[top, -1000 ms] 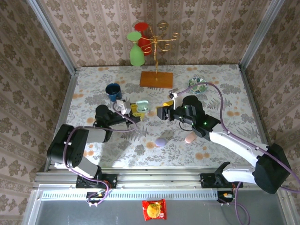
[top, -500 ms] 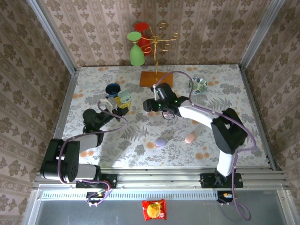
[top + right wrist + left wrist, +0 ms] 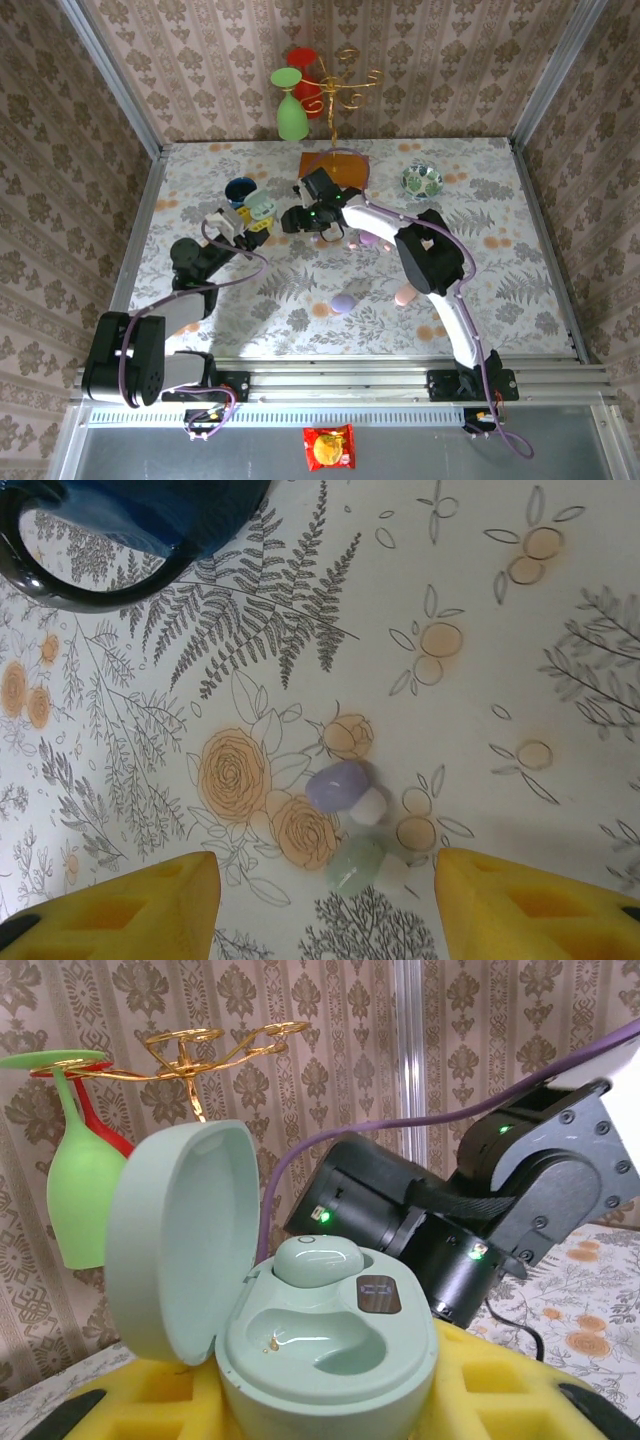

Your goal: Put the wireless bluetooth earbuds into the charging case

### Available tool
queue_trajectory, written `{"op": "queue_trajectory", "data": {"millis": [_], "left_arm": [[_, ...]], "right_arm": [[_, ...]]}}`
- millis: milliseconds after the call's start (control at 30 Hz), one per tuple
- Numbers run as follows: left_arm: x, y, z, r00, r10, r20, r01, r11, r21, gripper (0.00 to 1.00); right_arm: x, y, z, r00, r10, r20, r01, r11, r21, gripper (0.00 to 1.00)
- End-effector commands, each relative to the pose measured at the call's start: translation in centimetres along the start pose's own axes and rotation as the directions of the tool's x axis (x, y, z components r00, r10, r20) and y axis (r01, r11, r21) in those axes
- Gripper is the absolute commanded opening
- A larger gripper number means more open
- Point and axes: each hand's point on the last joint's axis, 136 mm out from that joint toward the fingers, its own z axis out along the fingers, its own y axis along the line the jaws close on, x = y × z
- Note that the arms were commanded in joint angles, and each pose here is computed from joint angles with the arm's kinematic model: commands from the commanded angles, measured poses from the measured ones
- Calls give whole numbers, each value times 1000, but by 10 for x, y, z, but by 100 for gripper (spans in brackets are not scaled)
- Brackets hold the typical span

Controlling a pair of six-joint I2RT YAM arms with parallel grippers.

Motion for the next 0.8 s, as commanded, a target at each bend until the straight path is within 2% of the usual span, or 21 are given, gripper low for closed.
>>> {"op": "queue_trajectory", "data": {"millis": [0,267,767], "left_arm": [[-10,3,-4,1000,-3,31,4,1000,-27,36],[-6,2,-4,1000,-5,22,6,1000,-22,36],[-1,2,-3,1000,-21,7,21,1000,-15,36]], "right_arm": [[9,-2,6,996,-11,-89,8,999,-31,60],[23,0,24,979,-26,-203,11,997,-74,60],[45,19,9,963,-92,-254,65,991,-114,57]]}}
